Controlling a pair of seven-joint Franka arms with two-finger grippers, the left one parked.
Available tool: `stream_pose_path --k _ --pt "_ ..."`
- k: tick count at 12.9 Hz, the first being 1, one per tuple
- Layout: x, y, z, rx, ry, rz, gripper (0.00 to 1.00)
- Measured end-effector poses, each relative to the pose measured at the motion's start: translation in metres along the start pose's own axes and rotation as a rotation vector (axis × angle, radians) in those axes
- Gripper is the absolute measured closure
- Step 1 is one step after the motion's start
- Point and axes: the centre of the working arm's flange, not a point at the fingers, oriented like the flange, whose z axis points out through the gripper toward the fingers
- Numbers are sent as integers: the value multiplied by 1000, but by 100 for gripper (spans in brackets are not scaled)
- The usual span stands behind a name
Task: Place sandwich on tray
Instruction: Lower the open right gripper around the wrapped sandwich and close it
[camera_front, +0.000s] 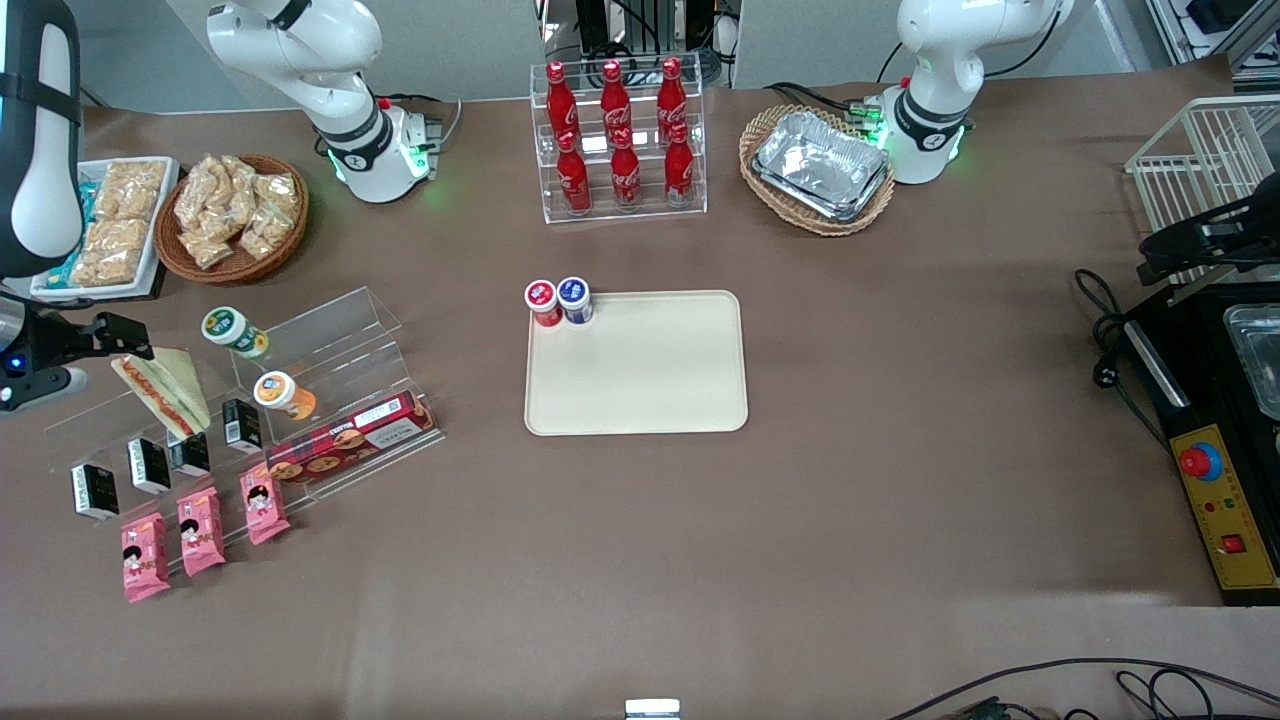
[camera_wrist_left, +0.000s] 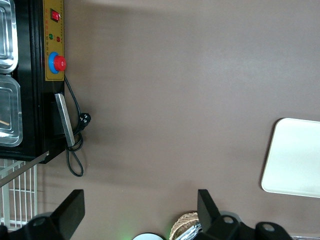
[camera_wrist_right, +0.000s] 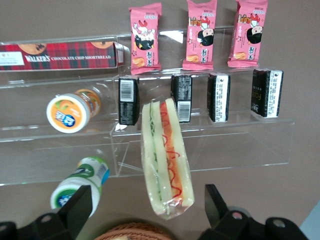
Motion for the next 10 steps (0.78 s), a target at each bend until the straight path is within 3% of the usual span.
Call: stream_pose_path --k 4,10 --pt "-8 18 30 1 -7 -87 0" --pt "-17 20 72 9 -13 -98 0"
